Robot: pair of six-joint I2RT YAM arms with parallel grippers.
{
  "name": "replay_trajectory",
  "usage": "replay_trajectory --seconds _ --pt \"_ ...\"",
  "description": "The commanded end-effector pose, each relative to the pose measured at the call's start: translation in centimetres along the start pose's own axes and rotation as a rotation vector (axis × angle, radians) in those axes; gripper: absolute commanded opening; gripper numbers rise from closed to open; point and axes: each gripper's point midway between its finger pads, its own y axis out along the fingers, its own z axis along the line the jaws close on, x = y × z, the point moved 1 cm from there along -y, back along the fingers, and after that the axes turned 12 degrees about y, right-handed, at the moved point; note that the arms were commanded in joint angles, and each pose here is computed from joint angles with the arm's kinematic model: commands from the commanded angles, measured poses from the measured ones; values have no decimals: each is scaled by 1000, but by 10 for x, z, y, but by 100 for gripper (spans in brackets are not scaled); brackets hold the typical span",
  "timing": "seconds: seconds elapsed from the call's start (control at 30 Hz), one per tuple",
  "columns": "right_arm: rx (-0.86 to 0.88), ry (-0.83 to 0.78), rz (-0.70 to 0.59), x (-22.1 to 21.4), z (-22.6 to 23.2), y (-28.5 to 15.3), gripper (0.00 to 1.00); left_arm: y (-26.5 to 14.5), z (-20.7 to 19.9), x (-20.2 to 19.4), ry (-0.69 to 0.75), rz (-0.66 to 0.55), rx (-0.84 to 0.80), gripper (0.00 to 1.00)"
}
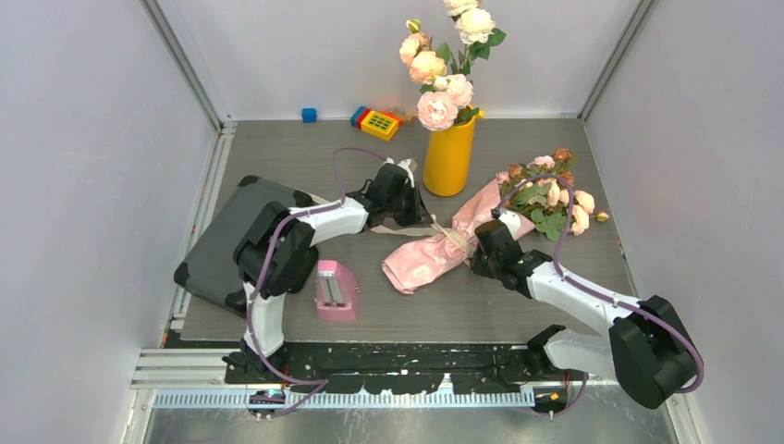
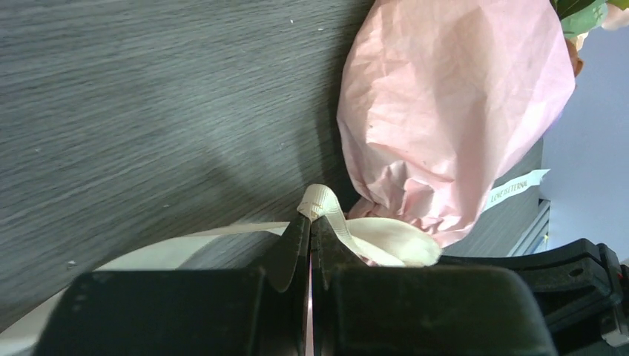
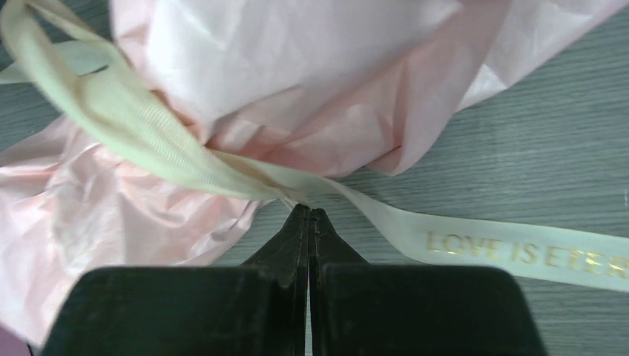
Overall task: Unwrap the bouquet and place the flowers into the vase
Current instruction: Untie the ribbon from the wrapping paper.
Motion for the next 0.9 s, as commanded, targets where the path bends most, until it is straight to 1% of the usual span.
replay_trajectory --seconds 0.0,0.13,0.23,0.3,0.37,0.47,0.57,0.6,0.63,0.7,0.87 --pt "-88 64 -70 12 -13 -5 0 -3 3 35 19 -79 -34 0" --pt "-99 100 -66 8 -17 -5 0 0 24 41 -2 -73 -12 0" --pt "-90 115 -56 5 -17 -4 0 3 31 43 -8 -64 -22 0" --pt "-77 115 -48 4 -14 -4 3 5 33 41 -4 -45 -28 0" --pt "-62 110 -45 5 -11 -6 9 7 34 37 1 -28 -36 2" --pt "-39 96 -38 7 -5 -10 25 5 33 37 2 -21 -40 21" --pt "-9 69 -37 14 4 -20 36 -4 32 40 20 -31 -27 39" --pt "-4 56 -39 16 5 -22 38 -8 31 44 29 -43 -23 43" --pt "4 50 -44 20 8 -27 41 -12 30 45 34 -44 -18 45" --pt "15 30 -54 26 12 -33 44 -20 27 47 35 -52 -11 49" --pt "39 -23 -83 42 25 -42 41 -35 10 48 17 -76 -40 51"
